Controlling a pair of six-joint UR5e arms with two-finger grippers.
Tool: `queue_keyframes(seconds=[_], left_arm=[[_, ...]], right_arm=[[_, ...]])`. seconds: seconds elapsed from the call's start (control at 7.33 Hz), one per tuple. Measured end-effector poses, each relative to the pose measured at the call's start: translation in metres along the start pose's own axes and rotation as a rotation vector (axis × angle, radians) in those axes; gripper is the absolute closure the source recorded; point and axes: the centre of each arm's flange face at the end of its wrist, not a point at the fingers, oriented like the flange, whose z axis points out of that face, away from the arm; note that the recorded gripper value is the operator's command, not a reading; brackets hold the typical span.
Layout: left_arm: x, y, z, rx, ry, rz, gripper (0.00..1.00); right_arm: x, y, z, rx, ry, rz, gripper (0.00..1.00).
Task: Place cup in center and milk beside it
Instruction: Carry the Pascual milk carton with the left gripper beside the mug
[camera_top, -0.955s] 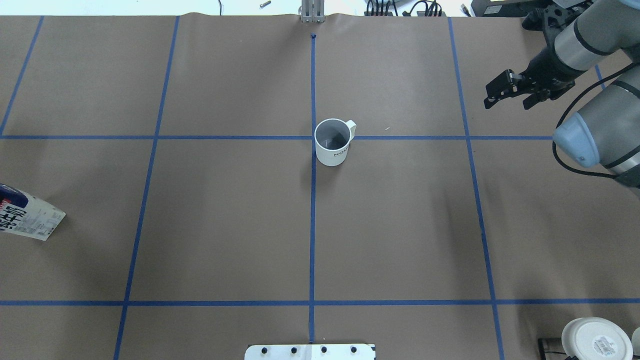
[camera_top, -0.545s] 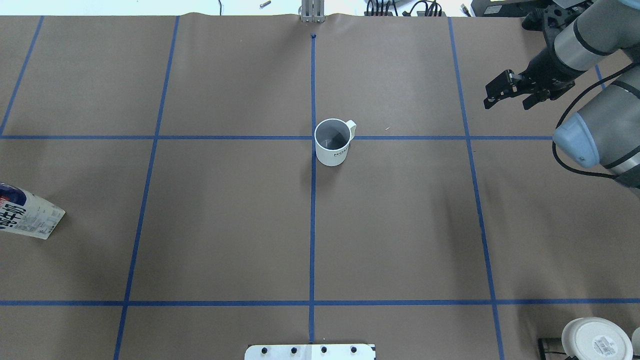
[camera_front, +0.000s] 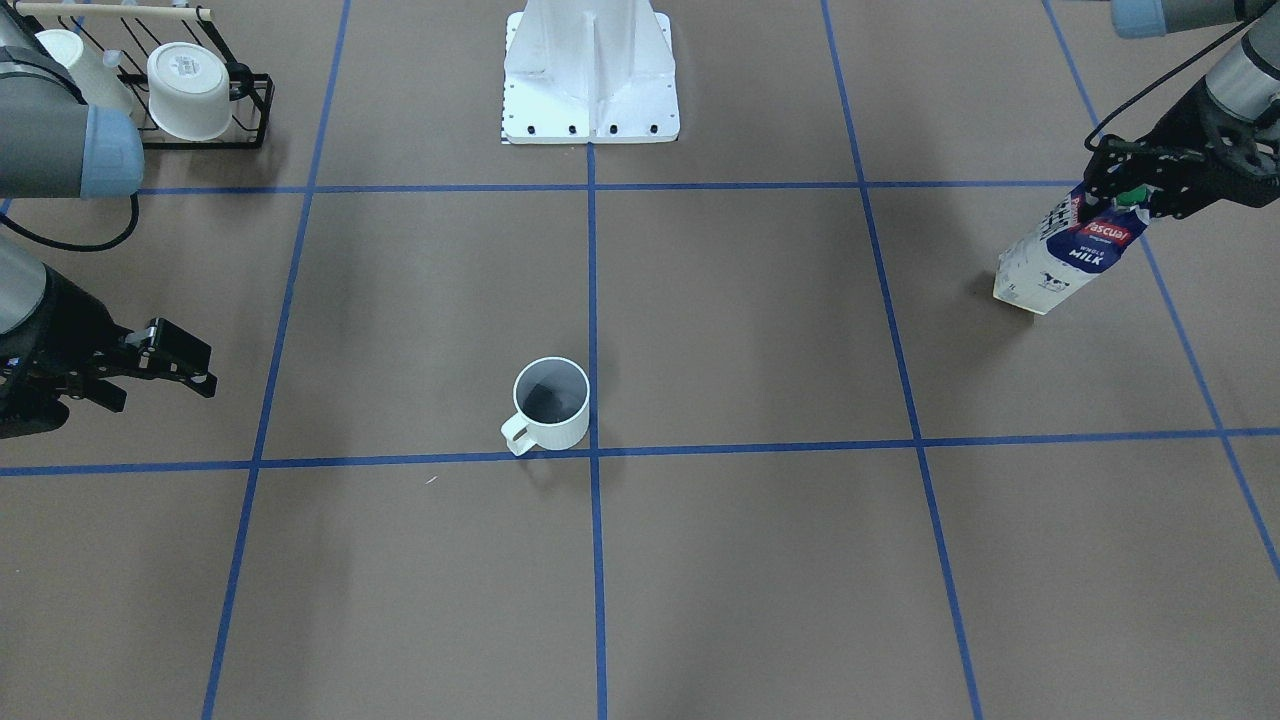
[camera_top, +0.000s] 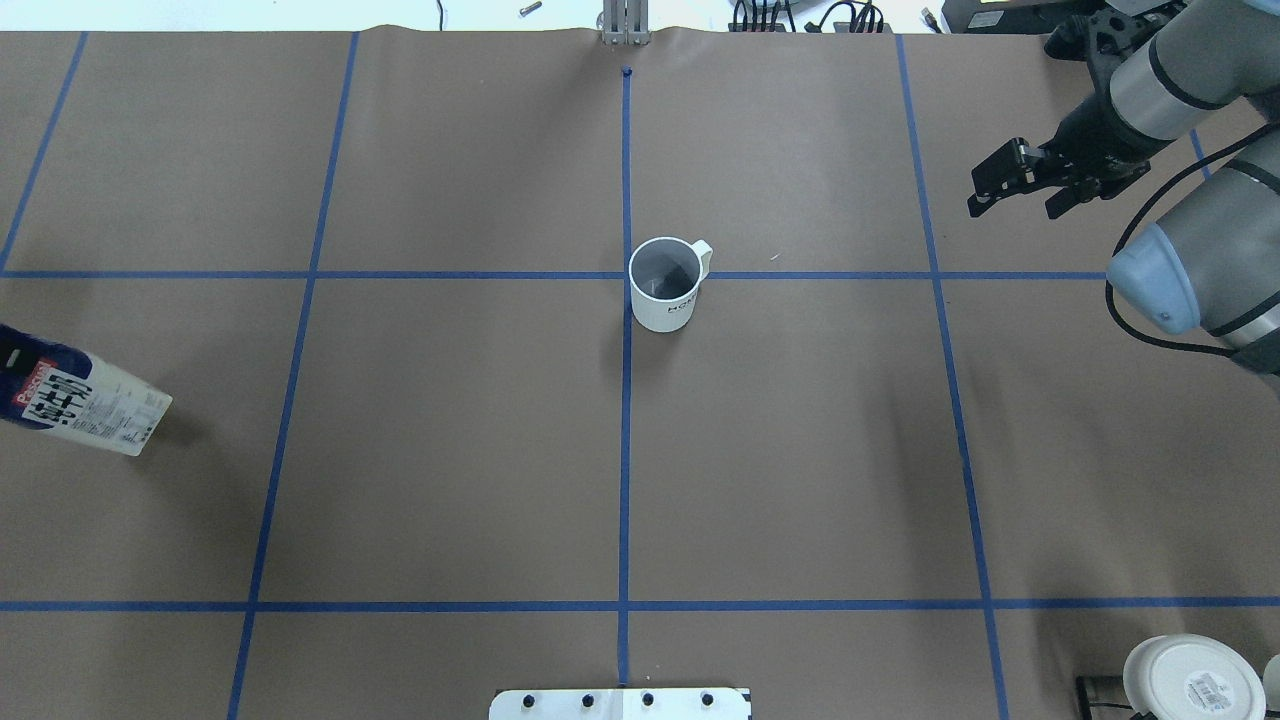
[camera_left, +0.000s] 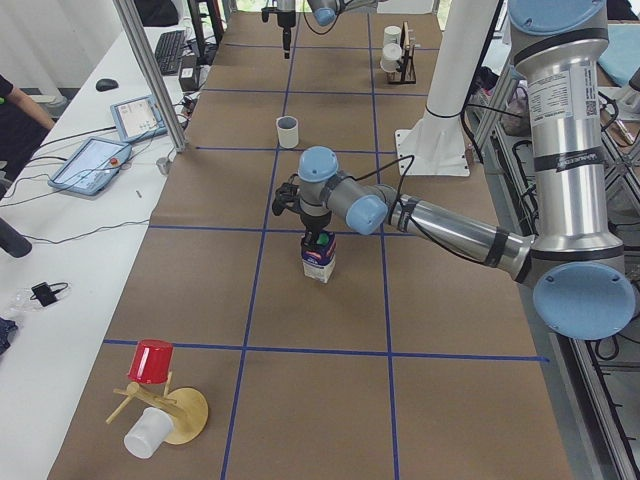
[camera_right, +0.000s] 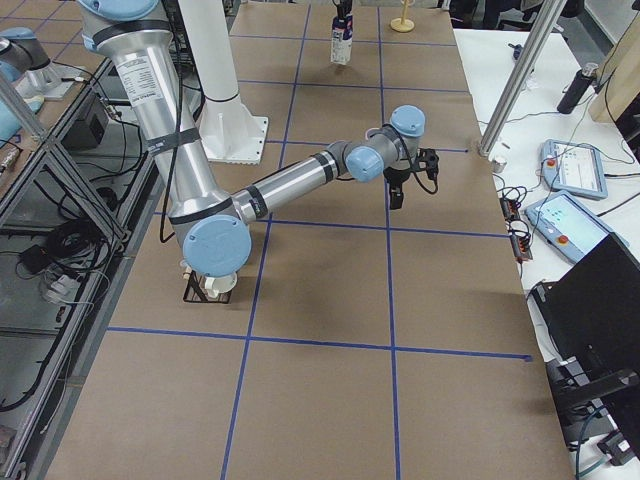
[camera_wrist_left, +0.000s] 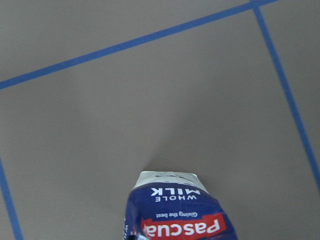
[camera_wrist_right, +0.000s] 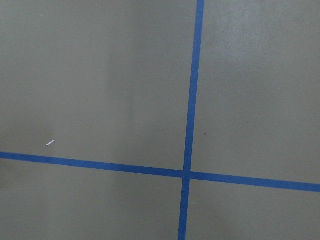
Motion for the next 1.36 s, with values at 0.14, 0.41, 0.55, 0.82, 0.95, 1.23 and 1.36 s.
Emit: queue_keyframes(seconds=[0.14,0.41,0.55,0.82,0.95,1.23,1.36], left_arm=[[0.033,-0.045,-0.017,-0.007,-0.001,-0.043,1.00],[0.123,-0.147,-0.038,-0.029,-0.001,-0.150,1.00],[0.164,-0.179,-0.031,-0.054,-0.006,-0.179,1.00],[0.248,-0.235,-0.002,-0.085,0.006,-0.267,1.00],[0.289,-0.264,0.017,-0.083,0.029,-0.313,1.00],[0.357,-0.298,0.037,-0.072,0.069,-0.377,1.00],[0.382,-0.299,0.041,-0.071,0.077,-0.388,1.00]], right_arm=[[0.001,0.001,0.000,-0.002,0.000,0.001,0.00],[0.007,0.006,0.000,-0.004,0.001,0.006,0.00],[0.013,0.008,-0.001,-0.004,0.004,0.013,0.00],[0.029,0.011,-0.003,-0.003,0.013,0.032,0.00],[0.034,0.013,-0.003,-0.004,0.016,0.038,0.00],[0.038,0.015,-0.001,-0.008,0.020,0.043,0.00],[0.039,0.015,-0.001,-0.009,0.022,0.047,0.00]])
